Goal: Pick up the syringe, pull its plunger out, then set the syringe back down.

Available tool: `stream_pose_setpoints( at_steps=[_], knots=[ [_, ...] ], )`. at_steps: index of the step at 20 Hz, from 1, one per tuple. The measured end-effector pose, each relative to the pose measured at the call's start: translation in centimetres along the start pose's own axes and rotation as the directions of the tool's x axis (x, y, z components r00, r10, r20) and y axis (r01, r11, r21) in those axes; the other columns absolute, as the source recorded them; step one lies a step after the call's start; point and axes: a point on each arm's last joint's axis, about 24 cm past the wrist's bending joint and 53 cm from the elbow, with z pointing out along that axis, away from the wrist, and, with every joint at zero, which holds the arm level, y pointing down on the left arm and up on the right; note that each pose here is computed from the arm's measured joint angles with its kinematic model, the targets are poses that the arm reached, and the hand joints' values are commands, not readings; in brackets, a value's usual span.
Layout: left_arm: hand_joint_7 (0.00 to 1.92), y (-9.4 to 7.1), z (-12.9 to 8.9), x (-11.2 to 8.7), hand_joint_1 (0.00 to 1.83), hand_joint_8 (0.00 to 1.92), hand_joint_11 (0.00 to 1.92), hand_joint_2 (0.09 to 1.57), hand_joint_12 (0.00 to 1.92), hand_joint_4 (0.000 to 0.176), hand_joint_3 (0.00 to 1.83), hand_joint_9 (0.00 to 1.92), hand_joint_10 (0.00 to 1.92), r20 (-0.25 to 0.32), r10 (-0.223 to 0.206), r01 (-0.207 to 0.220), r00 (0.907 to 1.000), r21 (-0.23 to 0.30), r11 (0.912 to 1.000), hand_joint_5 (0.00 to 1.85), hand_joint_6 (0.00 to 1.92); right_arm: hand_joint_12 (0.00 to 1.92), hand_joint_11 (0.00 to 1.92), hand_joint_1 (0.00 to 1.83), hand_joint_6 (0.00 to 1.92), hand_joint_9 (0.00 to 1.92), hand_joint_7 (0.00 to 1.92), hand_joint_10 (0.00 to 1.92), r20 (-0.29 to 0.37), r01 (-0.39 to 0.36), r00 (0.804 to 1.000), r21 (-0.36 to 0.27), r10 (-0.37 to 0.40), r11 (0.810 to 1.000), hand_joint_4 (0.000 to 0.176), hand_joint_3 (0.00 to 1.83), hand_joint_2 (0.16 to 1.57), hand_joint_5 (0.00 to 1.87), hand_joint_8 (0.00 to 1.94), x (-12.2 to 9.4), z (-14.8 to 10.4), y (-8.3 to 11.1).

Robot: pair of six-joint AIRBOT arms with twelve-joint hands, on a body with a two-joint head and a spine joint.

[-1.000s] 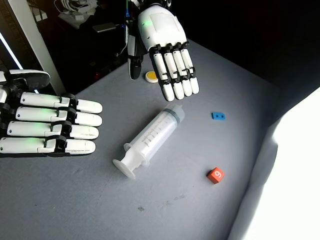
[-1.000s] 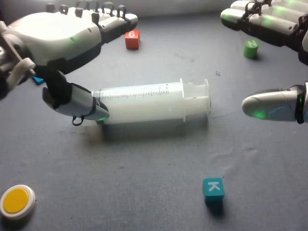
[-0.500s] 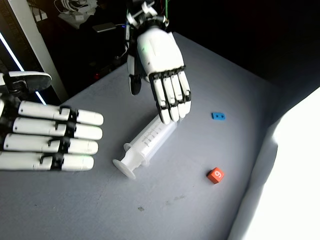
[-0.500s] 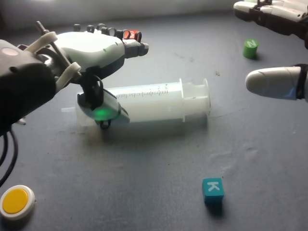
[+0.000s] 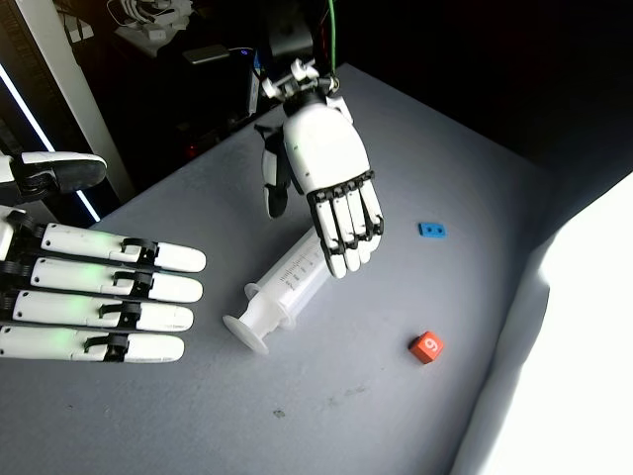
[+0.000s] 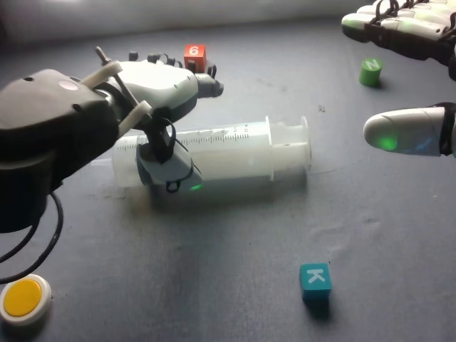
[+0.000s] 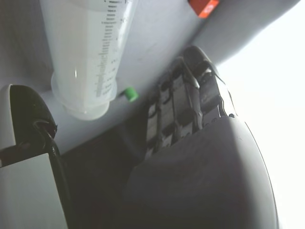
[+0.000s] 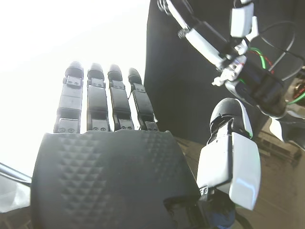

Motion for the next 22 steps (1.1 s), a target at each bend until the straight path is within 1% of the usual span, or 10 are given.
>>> stream_pose_setpoints(
  at_steps=[4, 5, 7, 9, 12, 13, 15, 17, 19, 22],
  knots=[
    [0.32, 0.5, 1.3, 0.6, 1.07, 0.01, 0.0, 0.95, 0.81, 0.0, 0.01, 0.32, 0.01, -0.004, 0.001, -0.001, 1.0, -0.017, 0.9999, 0.27, 0.01, 0.07, 0.04, 0.0, 0.01, 0.08, 0.1, 0.01, 0.0, 0.0, 1.0, 0.0, 0.0, 1.0, 0.0, 0.0, 1.04, 0.11, 0.01, 0.0, 0.0, 0.0],
    [0.32, 0.8, 1.6, 0.6, 1.04, 0.01, 0.0, 0.96, 0.82, 0.0, 0.01, 0.32, 0.01, -0.003, 0.003, -0.003, 1.0, -0.024, 0.9997, 0.26, 0.0, 0.19, 0.01, 0.0, 0.0, 0.09, 0.11, 0.01, 0.001, 0.0, 1.0, 0.0, 0.0, 1.0, 0.0, 0.0, 1.05, 0.13, 0.01, 0.0, 0.0, 0.0],
    [0.32, 1.4, 2.1, 1.1, 1.04, 0.0, 0.0, 0.96, 0.86, 0.0, 0.01, 0.32, 0.01, -0.004, -0.002, 0.002, 1.0, -0.04, 0.9992, 0.26, 0.0, 0.23, 0.0, 0.0, 0.0, 0.1, 0.11, 0.0, 0.002, 0.001, 1.0, -0.002, -0.001, 1.0, 0.0, 0.0, 1.05, 0.13, 0.0, 0.0, 0.0, 0.0],
    [0.34, 1.8, 2.4, 1.2, 1.09, 0.01, 0.0, 0.96, 0.89, 0.0, 0.0, 0.36, 0.01, -0.003, 0.005, -0.005, 1.0, -0.048, 0.9988, 0.27, 0.0, 0.19, 0.0, 0.0, 0.0, 0.07, 0.09, 0.0, 0.002, 0.001, 1.0, -0.003, -0.001, 1.0, 0.0, 0.0, 1.06, 0.12, 0.0, -0.1, 0.0, 0.1],
    [0.38, 2.9, 2.6, 1.3, 1.09, 0.01, 0.0, 0.99, 0.94, 0.0, 0.01, 0.4, 0.02, 0.004, 0.009, -0.008, 1.0, -0.076, 0.9971, 0.3, 0.01, 0.29, 0.0, 0.0, 0.0, 0.12, 0.13, 0.01, 0.003, 0.003, 1.0, -0.005, -0.003, 1.0, 0.0, 0.0, 1.04, 0.15, 0.0, -0.1, 0.0, 0.1],
    [0.39, 3.1, 2.5, 1.3, 1.09, 0.01, 0.02, 0.99, 0.95, 0.0, 0.01, 0.42, 0.02, 0.006, 0.006, -0.006, 1.0, -0.083, 0.9966, 0.31, 0.01, 0.28, 0.0, 0.0, 0.0, 0.11, 0.13, 0.0, 0.002, 0.007, 1.0, -0.008, -0.007, 1.0, 0.0, 0.0, 1.04, 0.15, 0.0, 0.0, 0.0, 0.2],
    [0.5, 3.7, 2.7, 2.1, 1.09, 0.01, 0.16, 1.04, 0.85, 0.0, 0.01, 0.53, 0.02, 0.001, -0.01, 0.01, 1.0, -0.097, 0.9952, 0.39, 0.01, 0.23, 0.0, 0.0, 0.0, 0.1, 0.11, 0.0, 0.0, 0.009, 1.0, -0.008, -0.009, 1.0, 0.0, 0.0, 1.05, 0.12, 0.01, 0.0, 0.0, 0.2],
    [0.55, 4.1, 2.8, 2.9, 1.07, 0.01, 0.21, 1.1, 0.81, 0.0, 0.02, 0.57, 0.01, -0.009, -0.02, 0.019, 0.9998, -0.102, 0.9946, 0.43, 0.01, 0.21, 0.0, 0.0, 0.0, 0.1, 0.12, 0.0, 0.001, 0.009, 1.0, -0.009, -0.009, 1.0, 0.0, 0.0, 1.05, 0.12, 0.0, 0.0, 0.0, 0.2],
    [0.64, 4.2, 2.8, 3.1, 1.07, 0.01, 0.29, 1.13, 0.76, 0.0, 0.0, 0.66, 0.01, -0.005, -0.016, 0.015, 0.9999, -0.101, 0.9948, 0.51, 0.01, 0.28, 0.0, 0.0, 0.0, 0.12, 0.14, 0.0, 0.0, 0.009, 1.0, -0.008, -0.009, 1.0, 0.0, 0.0, 1.05, 0.14, 0.0, 0.0, 0.0, 0.2],
    [0.86, 4.5, 3.0, 3.1, 1.08, 0.01, 0.51, 1.1, 0.71, 0.0, 0.0, 0.87, 0.02, 0.004, -0.014, 0.014, 0.9999, -0.099, 0.9949, 0.72, 0.01, 0.28, 0.0, 0.0, 0.0, 0.12, 0.13, 0.0, 0.001, 0.01, 1.0, -0.008, -0.01, 1.0, 0.0, 0.0, 1.06, 0.14, 0.0, 0.0, 0.0, 0.2]
  ],
)
